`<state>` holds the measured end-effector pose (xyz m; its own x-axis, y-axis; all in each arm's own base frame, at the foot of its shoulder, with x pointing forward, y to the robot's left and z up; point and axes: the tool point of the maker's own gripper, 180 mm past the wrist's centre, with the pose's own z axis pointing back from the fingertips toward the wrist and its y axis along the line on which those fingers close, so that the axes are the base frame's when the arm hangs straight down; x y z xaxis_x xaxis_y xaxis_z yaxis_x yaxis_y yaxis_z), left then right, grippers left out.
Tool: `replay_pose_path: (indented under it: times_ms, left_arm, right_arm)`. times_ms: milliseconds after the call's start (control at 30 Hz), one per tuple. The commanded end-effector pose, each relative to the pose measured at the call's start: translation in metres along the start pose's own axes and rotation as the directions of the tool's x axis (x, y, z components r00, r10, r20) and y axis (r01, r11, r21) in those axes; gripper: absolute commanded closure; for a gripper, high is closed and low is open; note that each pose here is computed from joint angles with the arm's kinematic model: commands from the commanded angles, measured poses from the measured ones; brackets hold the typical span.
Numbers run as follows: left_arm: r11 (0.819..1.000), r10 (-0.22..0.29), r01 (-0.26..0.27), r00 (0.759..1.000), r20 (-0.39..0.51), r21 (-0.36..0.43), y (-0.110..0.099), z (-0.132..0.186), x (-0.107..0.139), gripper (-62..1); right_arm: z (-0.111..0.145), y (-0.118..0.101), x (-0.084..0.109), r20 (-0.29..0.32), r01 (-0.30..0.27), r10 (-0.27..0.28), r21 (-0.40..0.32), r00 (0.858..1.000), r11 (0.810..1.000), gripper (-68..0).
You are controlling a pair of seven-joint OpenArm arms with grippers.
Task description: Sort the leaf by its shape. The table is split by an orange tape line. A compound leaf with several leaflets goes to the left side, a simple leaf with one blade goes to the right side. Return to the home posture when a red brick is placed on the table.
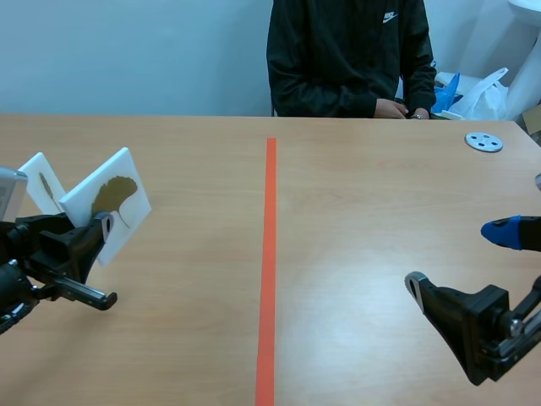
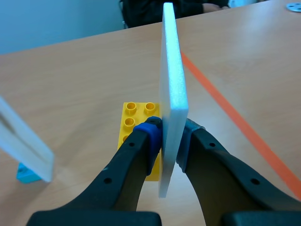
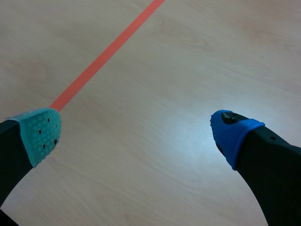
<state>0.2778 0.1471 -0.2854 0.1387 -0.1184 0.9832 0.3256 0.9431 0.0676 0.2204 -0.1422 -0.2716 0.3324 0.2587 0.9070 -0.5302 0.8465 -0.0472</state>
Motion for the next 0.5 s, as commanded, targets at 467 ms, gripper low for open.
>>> replay_pose_path:
  times_ms: [467]
  left_arm:
    - [0.963, 0.1, -0.096, 0.995, -0.003, 0.252, 0.073, 0.008, -0.047, -3.6]
  right_arm:
    - [0.001, -0.006, 0.009, 0.032, -0.007, 0.007, -0.012, 0.999, 1.0, -67.9]
